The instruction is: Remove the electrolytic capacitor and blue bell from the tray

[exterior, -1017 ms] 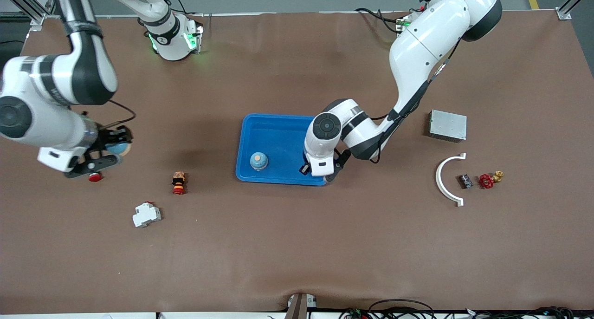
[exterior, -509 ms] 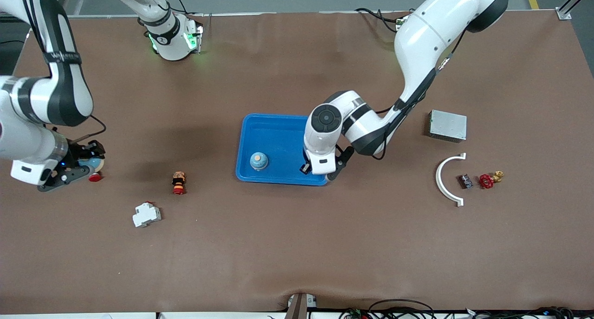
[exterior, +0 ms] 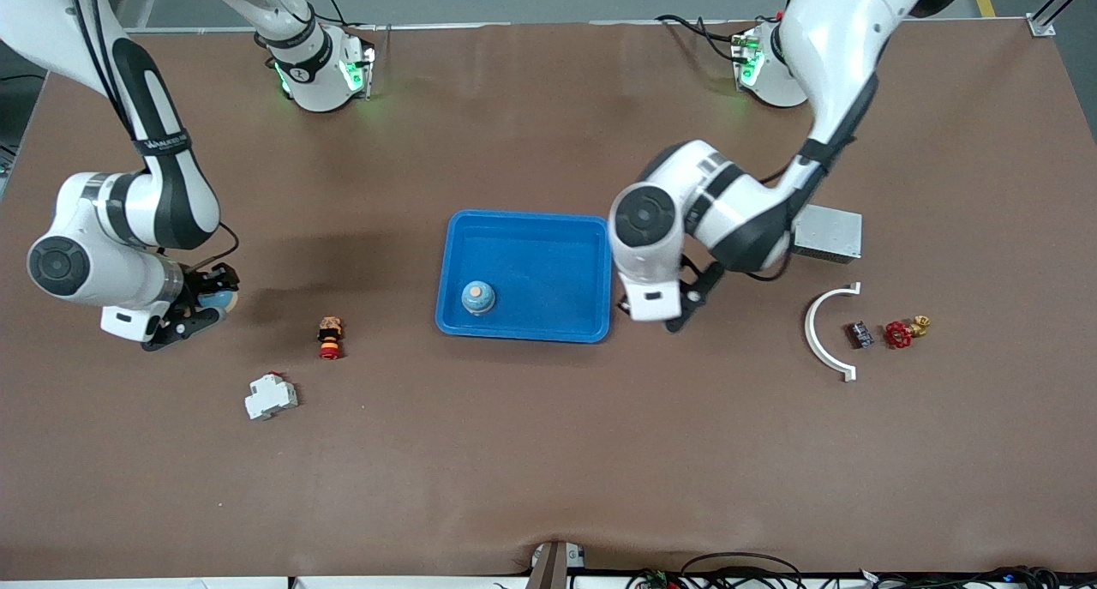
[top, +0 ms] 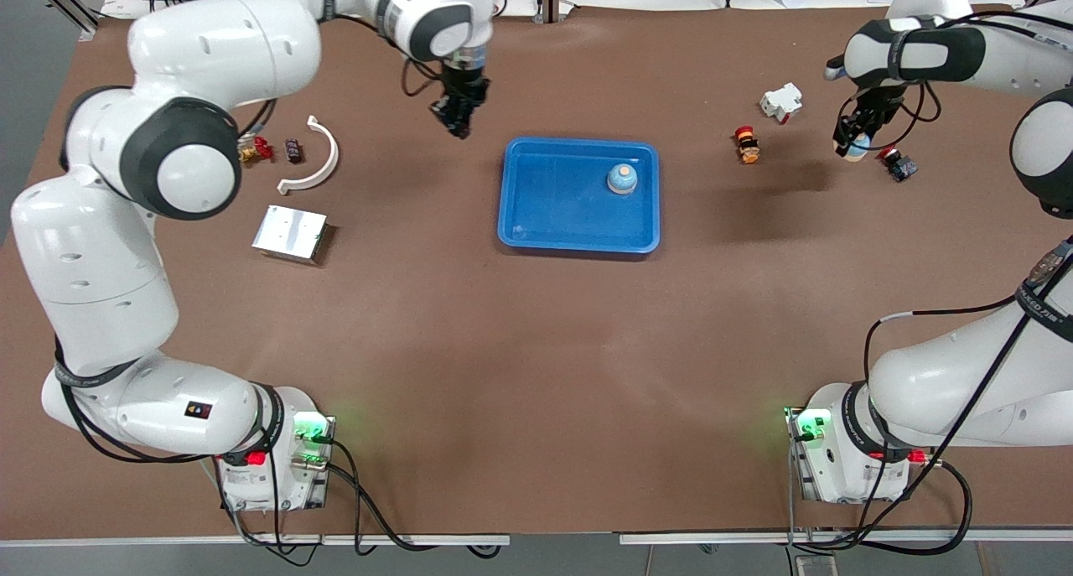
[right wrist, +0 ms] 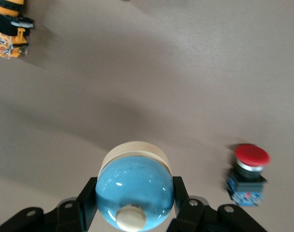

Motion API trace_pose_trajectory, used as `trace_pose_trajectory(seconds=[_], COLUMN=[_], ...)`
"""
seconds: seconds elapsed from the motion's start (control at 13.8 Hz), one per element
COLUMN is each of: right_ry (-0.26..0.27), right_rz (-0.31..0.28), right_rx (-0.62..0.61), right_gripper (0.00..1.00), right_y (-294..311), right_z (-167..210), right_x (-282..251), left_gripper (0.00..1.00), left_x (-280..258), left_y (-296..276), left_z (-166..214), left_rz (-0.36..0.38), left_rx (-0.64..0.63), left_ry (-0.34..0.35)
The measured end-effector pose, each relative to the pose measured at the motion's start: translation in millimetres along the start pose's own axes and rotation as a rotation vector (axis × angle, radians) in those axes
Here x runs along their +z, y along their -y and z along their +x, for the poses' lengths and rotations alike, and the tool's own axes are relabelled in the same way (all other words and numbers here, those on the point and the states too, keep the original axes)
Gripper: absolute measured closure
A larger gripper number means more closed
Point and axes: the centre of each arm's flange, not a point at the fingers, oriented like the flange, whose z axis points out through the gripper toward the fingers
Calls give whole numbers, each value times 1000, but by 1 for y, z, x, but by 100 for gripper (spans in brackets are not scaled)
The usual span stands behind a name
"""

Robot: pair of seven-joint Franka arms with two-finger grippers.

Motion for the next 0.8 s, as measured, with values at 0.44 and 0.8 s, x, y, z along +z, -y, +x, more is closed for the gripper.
trace_pose_trajectory(seconds=[0.44, 0.8], right_ry=[-7, 3], right_rz=[42, 52], right_rx=[16, 53], right_gripper=[35, 35], right_y=[5, 20], right_z=[7, 18], right_x=[36, 49], left_gripper=[68, 68], left_x=[79, 131], left_y=[54, 92], left_z=[102, 150], left_rz=[40, -23], left_rx=[-31, -56], left_ry=[68, 114])
